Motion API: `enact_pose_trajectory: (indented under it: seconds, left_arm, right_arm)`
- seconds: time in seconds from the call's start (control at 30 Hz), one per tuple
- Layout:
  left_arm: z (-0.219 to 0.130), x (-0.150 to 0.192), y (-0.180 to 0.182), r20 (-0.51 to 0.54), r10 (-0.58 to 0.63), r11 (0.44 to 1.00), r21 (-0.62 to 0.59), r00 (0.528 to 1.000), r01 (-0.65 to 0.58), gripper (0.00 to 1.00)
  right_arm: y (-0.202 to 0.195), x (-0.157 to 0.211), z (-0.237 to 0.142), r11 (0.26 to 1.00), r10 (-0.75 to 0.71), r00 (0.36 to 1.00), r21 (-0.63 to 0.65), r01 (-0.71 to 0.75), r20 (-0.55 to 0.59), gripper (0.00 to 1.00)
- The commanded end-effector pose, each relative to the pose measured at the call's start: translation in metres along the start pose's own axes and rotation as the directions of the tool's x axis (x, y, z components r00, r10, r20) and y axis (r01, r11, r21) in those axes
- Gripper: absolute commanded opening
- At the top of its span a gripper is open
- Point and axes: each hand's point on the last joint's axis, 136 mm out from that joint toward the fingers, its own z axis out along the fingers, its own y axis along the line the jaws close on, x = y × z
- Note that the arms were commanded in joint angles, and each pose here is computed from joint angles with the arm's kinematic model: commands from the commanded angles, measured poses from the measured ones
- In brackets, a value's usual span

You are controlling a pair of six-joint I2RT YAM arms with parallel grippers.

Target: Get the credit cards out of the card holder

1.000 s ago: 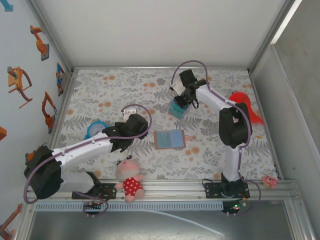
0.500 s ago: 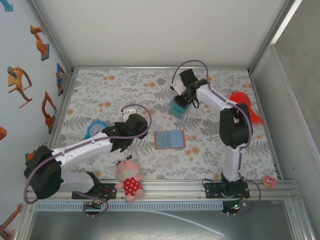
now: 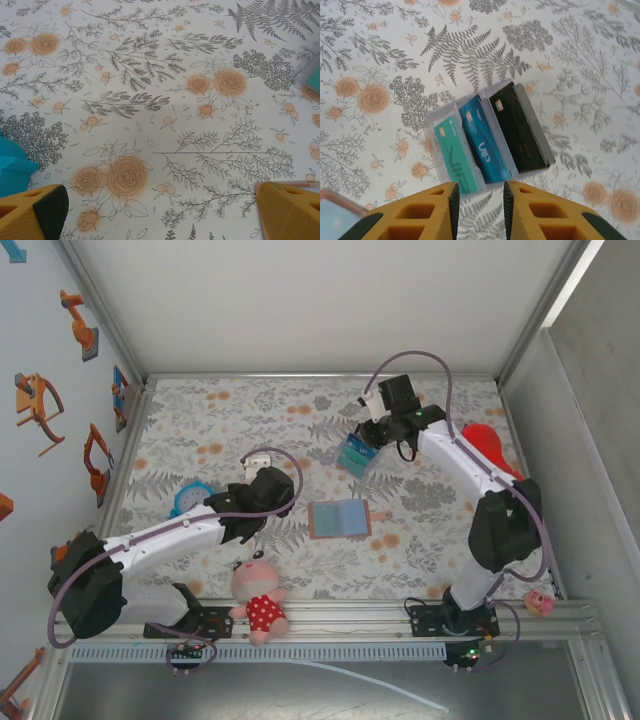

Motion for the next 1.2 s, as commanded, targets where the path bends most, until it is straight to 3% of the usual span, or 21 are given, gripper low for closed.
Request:
enact_pose_trajectory:
  seconds: [0.0,0.23,0.5,0.83,1.17]
  left_arm:
    - [-0.001,-0.007,0.006,0.028,-0.028,0.999,-0.021,0.999,0.029,0.97]
    - [0.003,-0.01,0.015,0.051,-0.079,0.995,-0.052,0.996,0.081,0.97]
    - [0.008,-0.007,0.036,0.061,-0.184,0.977,-0.098,0.981,0.189,0.97]
    - [0.01,0.0,0.067,0.062,-0.257,0.952,-0.159,0.964,0.263,0.97]
    - [0.009,0.005,0.08,0.061,-0.288,0.937,-0.186,0.956,0.294,0.97]
  right_arm:
    - [0.0,0.013,-0.014,0.988,0.155,0.988,0.008,-0.155,0.019,0.29]
    - [0.033,0.064,-0.023,0.946,0.321,0.947,-0.034,-0.322,-0.02,0.32]
    - [0.086,0.117,-0.013,0.942,0.335,0.936,0.038,-0.333,-0.105,0.32]
    - [0.161,0.14,0.021,0.963,0.265,0.939,0.007,-0.27,-0.218,0.4]
    - [0.197,0.144,0.048,0.986,0.158,0.947,-0.006,-0.167,-0.28,0.48]
